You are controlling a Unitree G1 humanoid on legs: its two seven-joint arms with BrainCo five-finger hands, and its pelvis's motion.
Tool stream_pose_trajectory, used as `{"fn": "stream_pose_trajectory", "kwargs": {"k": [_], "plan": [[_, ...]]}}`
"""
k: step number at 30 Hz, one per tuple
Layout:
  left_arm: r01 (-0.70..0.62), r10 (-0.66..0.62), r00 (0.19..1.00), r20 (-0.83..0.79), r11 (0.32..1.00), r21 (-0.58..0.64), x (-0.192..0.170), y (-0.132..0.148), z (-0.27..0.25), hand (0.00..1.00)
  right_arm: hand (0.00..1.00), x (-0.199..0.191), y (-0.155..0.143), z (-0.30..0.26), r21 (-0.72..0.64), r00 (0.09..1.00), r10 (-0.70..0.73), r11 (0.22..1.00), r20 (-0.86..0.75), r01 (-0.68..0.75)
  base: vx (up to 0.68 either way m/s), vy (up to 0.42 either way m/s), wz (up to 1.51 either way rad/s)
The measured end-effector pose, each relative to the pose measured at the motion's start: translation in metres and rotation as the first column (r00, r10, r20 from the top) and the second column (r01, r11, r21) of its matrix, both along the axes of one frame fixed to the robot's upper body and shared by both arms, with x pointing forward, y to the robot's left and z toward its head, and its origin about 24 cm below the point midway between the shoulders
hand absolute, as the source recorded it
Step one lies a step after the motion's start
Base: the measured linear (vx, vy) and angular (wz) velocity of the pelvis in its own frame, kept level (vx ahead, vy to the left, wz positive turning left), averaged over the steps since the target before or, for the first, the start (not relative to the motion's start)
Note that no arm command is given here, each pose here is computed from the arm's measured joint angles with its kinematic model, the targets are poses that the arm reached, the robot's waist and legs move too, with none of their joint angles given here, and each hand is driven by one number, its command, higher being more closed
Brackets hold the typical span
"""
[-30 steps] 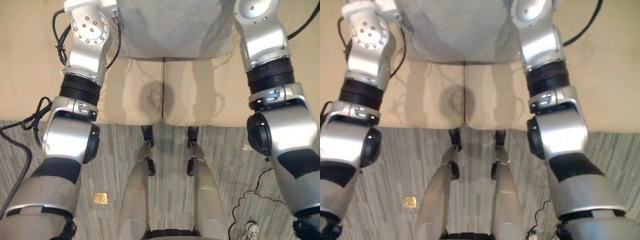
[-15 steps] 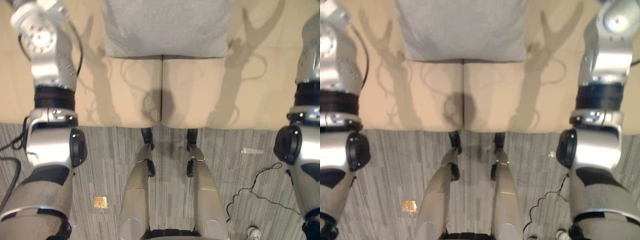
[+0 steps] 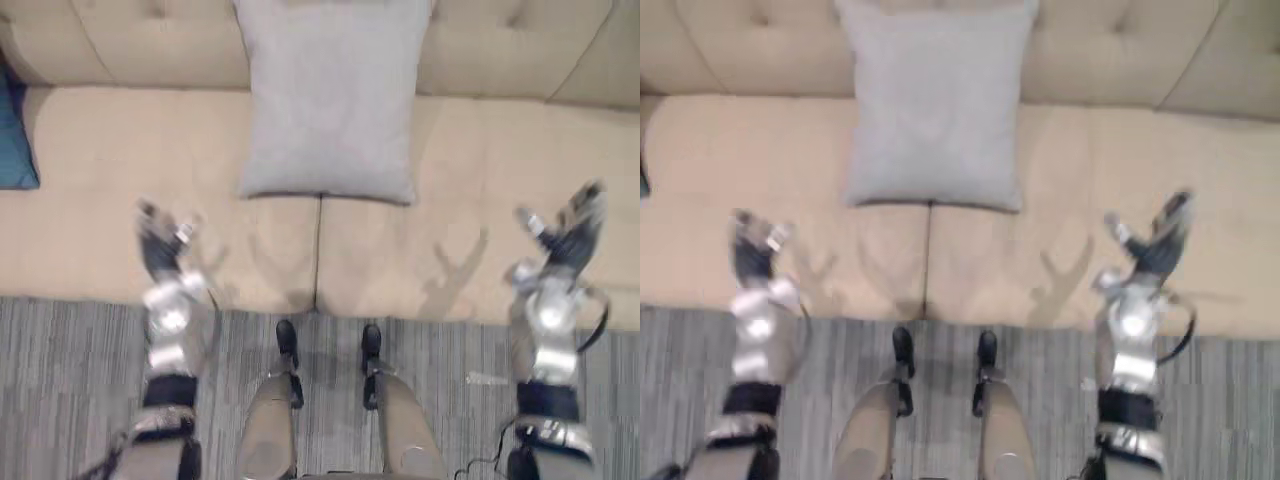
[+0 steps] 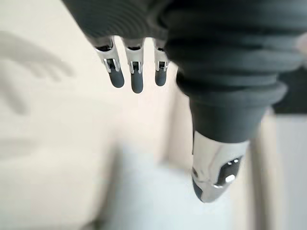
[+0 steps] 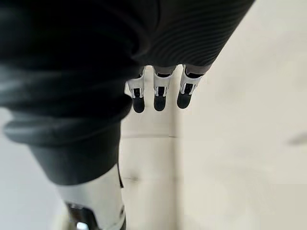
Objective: Pick up cushions and gather them together orderly.
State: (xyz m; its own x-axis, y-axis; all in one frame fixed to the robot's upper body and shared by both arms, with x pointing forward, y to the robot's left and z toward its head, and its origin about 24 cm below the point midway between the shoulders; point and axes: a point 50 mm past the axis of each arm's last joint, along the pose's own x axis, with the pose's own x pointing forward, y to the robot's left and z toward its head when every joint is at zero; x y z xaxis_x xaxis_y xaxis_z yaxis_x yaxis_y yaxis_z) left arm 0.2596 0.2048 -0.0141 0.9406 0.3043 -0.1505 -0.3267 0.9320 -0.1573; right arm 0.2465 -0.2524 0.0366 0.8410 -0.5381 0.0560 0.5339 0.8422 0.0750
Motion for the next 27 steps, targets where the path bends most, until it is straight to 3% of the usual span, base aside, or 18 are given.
{"fn": "stream_pose_trajectory", "kwargs": {"k": [4, 6, 9, 18, 27], "plan": [[0.054, -0.079, 0.945, -0.318, 0.995, -0.084, -0.054, -0.022, -0.071, 0.0, 0.0, -0.035, 0.026, -0.07, 0.098, 0.956, 0.094, 0.993, -0.276, -0.069, 0.04, 0.005, -0.09], [0.027, -0.091, 0.869, -0.486, 0.99, -0.136, -0.093, -0.03, -0.105, 0.0, 0.0, -0.068, 0.04, -0.113, 0.18, 0.875, 0.148, 0.981, -0.461, -0.071, 0.03, 0.011, -0.05], [0.01, -0.093, 0.787, -0.609, 0.99, -0.139, -0.126, -0.03, -0.125, 0.0, 0.0, -0.105, 0.05, -0.148, 0.262, 0.771, 0.195, 0.964, -0.606, -0.038, 0.01, 0.002, -0.01], [0.019, -0.092, 0.738, -0.669, 0.993, -0.116, -0.139, -0.026, -0.133, 0.0, 0.0, -0.137, 0.058, -0.175, 0.308, 0.639, 0.246, 0.951, -0.729, -0.015, 0.02, 0.021, 0.0], [0.056, -0.094, 0.777, -0.622, 0.995, -0.081, -0.111, -0.027, -0.123, 0.0, 0.0, -0.098, 0.07, -0.164, 0.314, 0.689, 0.276, 0.947, -0.671, -0.074, -0.02, 0.0, -0.09]]}}
